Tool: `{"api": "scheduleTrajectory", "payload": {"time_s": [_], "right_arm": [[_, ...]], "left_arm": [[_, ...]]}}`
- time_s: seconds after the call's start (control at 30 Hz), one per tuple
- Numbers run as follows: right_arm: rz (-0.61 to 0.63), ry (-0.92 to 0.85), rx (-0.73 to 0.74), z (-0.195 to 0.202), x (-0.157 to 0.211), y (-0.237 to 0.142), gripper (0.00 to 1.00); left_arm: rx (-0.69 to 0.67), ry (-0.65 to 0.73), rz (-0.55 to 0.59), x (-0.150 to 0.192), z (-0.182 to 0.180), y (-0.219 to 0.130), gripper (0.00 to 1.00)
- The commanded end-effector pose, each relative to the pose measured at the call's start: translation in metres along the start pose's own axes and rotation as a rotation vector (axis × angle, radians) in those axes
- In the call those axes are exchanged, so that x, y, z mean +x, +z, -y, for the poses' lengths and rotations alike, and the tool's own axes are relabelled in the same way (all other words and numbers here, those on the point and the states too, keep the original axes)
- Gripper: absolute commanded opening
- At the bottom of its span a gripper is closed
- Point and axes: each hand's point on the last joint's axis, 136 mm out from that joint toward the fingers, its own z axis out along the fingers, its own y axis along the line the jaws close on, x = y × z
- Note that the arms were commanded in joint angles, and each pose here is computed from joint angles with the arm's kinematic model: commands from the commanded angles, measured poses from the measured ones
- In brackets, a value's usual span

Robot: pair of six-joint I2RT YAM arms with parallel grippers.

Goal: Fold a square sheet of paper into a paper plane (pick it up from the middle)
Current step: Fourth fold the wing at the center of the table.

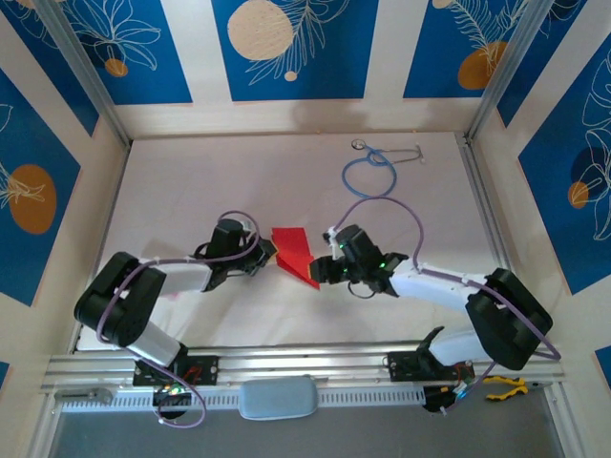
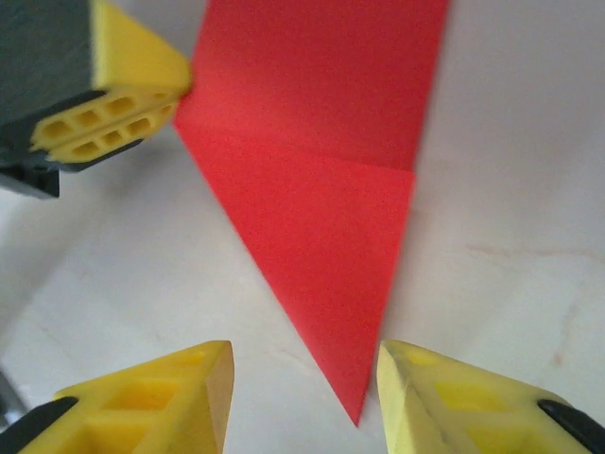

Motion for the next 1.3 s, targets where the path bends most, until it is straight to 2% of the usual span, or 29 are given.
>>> {"api": "scheduleTrajectory", "payload": {"time_s": [0.0,0.2,0.3,0.47,0.57,0.63,0.83,0.9,0.97,1.1,1.27], "right_arm": [[0.199,-0.258,0.151,0.001,-0.021,-0.003,0.45],[0.259,-0.342,0.266,0.009,-0.025,-0.002,0.46],[0.362,-0.395,0.343,0.009,-0.035,-0.011,0.47],[0.424,-0.445,0.307,-0.001,-0.044,-0.014,0.53],[0.406,-0.41,0.287,0.004,-0.044,-0.011,0.64],[0.367,-0.357,0.255,0.009,-0.04,-0.007,0.65],[0.382,-0.26,0.162,0.015,-0.041,-0.016,0.64],[0.374,-0.139,0.142,0.025,-0.044,-0.021,0.66],[0.316,-0.063,0.114,0.033,-0.042,-0.024,0.69],[0.298,-0.033,0.02,0.032,-0.043,-0.031,0.73],[0.337,-0.107,0.039,0.033,-0.047,-0.035,0.77]], "left_arm": [[0.012,-0.019,0.063,-0.005,0.004,-0.007,0.0],[0.011,-0.015,0.054,-0.003,0.005,-0.008,0.0],[0.014,-0.014,0.05,-0.003,0.006,-0.008,0.0],[0.02,-0.015,0.051,-0.003,0.008,-0.009,0.0],[0.019,-0.014,0.049,-0.003,0.008,-0.01,0.0],[0.017,-0.014,0.047,-0.002,0.008,-0.01,0.0],[0.02,-0.01,0.042,-0.001,0.009,-0.01,0.0],[0.018,-0.007,0.041,-0.001,0.009,-0.01,0.0],[0.017,-0.008,0.04,-0.001,0.008,-0.01,0.0],[0.021,-0.007,0.04,-0.001,0.009,-0.009,0.0],[0.022,-0.009,0.038,-0.001,0.009,-0.009,0.0]]}}
